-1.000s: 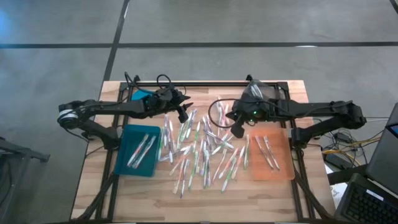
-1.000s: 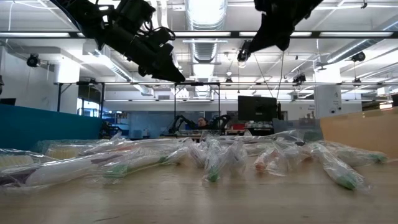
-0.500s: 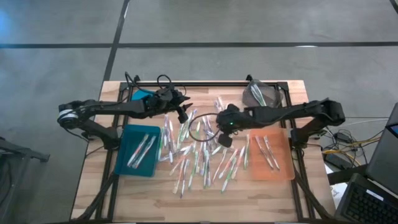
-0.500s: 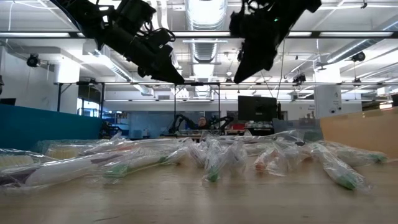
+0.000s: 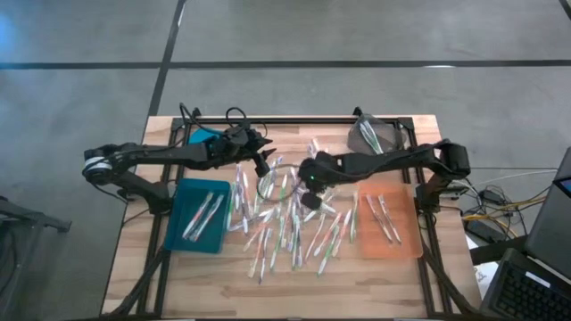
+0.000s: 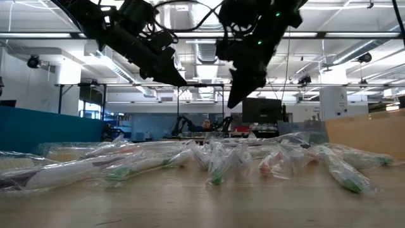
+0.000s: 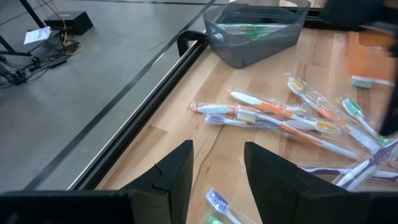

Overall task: Pick & Place Toothbrushes
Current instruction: Put the purple toothbrush into the orange bin

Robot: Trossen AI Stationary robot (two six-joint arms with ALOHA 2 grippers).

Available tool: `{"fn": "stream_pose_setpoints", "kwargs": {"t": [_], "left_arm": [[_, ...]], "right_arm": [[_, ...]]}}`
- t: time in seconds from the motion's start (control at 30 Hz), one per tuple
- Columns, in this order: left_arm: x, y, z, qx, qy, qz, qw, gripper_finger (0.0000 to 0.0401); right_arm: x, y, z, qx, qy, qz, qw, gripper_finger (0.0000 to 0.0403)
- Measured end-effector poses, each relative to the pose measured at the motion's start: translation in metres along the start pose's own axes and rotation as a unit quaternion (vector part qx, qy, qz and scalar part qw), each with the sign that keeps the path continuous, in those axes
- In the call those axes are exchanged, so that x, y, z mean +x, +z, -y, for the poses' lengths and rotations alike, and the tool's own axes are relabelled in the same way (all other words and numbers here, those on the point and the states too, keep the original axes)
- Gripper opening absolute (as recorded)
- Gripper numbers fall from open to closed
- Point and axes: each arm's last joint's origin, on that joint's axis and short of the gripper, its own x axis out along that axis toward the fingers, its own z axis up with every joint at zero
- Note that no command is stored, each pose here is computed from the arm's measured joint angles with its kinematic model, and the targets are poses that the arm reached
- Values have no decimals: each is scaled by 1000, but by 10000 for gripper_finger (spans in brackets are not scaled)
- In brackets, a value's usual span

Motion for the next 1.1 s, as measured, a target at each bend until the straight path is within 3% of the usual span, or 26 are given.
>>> {"fn": "stream_pose_setpoints", "kwargs": {"t": [0.13,0.33,0.7,0.87,1.1], "left_arm": [[0,0,0,0,0,-1,1000,149],[0,0,0,0,0,-1,1000,149],[0,-1,0,1,2,-4,1000,149],[0,-1,0,1,0,-3,1000,149],[0,-2,0,3,0,-11,1000,149]], "right_arm": [[12,5,13,25,-2,-14,1000,22],[33,4,29,65,20,-49,996,78],[58,2,33,105,22,-66,992,176],[65,4,31,118,27,-50,991,187],[89,-6,30,119,24,-76,990,163]]}}
